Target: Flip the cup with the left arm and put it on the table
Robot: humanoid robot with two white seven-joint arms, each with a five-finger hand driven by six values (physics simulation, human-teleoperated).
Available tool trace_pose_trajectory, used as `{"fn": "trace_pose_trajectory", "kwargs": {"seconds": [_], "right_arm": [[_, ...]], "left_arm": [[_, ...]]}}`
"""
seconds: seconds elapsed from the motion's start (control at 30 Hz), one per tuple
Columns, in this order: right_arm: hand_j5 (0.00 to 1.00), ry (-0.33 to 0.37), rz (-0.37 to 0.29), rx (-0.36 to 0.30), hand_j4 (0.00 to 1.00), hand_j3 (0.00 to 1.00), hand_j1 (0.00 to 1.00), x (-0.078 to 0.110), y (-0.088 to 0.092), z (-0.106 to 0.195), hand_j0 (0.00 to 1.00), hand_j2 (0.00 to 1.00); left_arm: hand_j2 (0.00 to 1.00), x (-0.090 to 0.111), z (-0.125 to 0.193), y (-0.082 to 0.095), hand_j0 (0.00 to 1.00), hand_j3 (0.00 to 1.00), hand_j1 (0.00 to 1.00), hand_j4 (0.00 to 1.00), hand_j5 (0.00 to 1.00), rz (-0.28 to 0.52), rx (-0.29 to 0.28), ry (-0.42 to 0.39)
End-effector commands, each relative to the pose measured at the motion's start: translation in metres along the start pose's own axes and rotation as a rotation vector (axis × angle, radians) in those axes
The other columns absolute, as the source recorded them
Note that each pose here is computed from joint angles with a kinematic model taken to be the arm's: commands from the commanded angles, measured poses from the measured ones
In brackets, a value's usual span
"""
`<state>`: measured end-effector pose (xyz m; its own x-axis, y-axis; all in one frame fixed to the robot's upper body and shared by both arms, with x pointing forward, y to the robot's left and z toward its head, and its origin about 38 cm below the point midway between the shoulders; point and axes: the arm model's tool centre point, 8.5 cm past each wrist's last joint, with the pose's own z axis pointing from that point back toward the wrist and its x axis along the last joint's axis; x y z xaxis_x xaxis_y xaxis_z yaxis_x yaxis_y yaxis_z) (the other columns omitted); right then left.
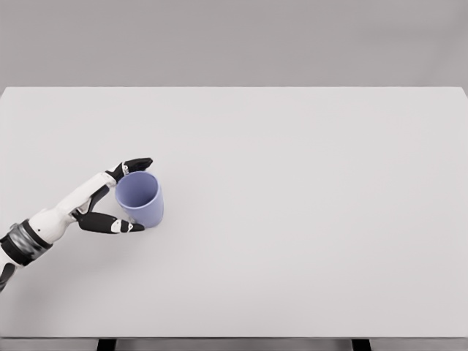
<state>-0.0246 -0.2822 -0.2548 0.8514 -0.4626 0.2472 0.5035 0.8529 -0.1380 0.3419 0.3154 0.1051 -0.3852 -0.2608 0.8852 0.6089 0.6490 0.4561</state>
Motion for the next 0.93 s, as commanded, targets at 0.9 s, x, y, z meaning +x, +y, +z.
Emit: {"fn": "trace_pose_trajectory", "kwargs": {"seconds": [0.9], "right_arm": [[1.0, 0.0, -0.001, 0.0, 1.0, 1.0, 1.0, 0.0, 0.0, 0.0, 1.0, 1.0]], "left_arm": [[1.0, 0.054, 0.052, 0.113, 1.0, 1.0, 1.0, 1.0, 1.0, -0.279, 0.04, 0.095]]}}
